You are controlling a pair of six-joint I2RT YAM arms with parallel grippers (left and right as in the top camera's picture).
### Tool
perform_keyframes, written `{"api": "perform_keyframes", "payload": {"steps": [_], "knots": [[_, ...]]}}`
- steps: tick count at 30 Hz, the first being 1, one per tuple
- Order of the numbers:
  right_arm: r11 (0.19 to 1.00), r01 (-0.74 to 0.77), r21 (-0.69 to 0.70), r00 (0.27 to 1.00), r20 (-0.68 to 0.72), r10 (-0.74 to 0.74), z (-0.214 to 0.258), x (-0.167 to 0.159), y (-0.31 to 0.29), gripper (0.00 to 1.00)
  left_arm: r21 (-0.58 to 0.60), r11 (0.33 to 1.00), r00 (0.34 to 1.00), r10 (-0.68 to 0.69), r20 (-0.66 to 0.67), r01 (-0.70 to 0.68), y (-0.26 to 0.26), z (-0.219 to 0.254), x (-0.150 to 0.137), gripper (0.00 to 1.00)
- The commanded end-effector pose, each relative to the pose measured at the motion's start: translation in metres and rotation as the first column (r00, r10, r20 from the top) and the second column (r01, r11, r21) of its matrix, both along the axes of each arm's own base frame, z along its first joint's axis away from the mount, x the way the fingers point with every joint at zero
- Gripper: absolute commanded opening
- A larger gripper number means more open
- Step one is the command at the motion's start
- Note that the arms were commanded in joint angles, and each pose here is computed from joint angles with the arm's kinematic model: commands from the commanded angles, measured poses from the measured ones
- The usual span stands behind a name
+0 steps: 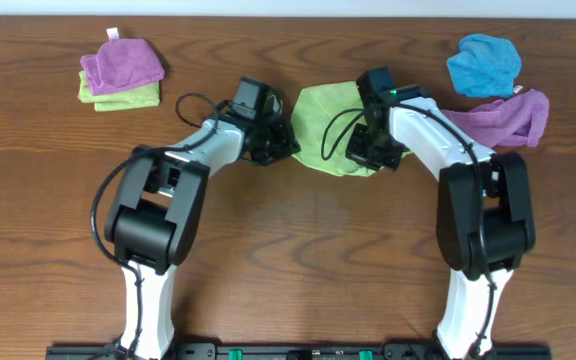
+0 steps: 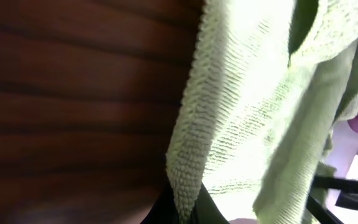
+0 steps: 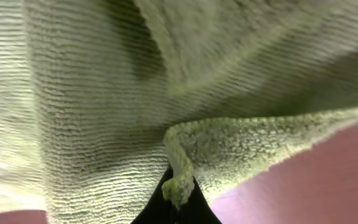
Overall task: Fold the cloth
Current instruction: 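Lift the green towel with both grippers and stretch it apart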
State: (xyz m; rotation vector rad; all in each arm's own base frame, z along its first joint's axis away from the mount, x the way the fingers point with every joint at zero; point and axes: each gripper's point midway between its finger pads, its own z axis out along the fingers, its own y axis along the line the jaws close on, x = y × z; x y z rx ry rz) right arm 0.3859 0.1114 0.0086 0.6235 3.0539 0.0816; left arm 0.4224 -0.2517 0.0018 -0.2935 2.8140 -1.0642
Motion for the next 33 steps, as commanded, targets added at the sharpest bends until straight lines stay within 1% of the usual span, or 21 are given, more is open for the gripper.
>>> {"api": "perform_keyframes", "payload": {"steps": [1,5,8,14,18,23,27,33], "knots": [[1.000,0.002,-0.027,0.996,0.087,0.001,0.038,0.008,-0.005,0.01,0.020,1.000,1.000,0.003,-0.012,-0.003,0.014,-0.011,0.000,0.06],[0.997,0.006,-0.079,0.997,0.080,0.000,0.056,-0.004,-0.017,0.01,-0.004,1.000,0.999,0.022,-0.026,-0.022,0.024,-0.009,0.004,0.06],[0.995,0.005,-0.103,0.999,0.048,0.000,0.063,-0.016,-0.023,0.02,0.010,1.000,0.999,0.015,-0.030,-0.015,0.034,-0.009,0.003,0.06],[0.989,0.009,-0.146,1.000,-0.016,-0.011,0.068,-0.036,-0.032,0.02,0.048,0.998,0.998,-0.029,-0.060,0.032,0.051,-0.001,-0.013,0.06],[0.989,-0.029,-0.144,0.999,-0.019,0.026,0.074,-0.043,-0.020,0.01,0.059,0.997,0.996,-0.042,-0.077,0.046,0.057,0.011,-0.022,0.06],[0.985,-0.102,-0.142,0.989,0.090,0.115,0.096,-0.040,0.012,0.01,0.063,0.998,0.998,-0.029,-0.057,0.032,0.066,0.044,-0.027,0.06],[0.985,-0.125,-0.117,0.974,0.174,0.144,0.113,-0.035,0.029,0.02,0.058,0.998,1.000,0.010,0.022,-0.011,0.082,0.088,-0.023,0.06],[0.991,-0.116,-0.072,0.940,0.315,0.133,0.138,-0.008,0.043,0.02,0.061,0.994,0.981,0.084,0.175,-0.096,0.106,0.157,-0.021,0.06]]}}
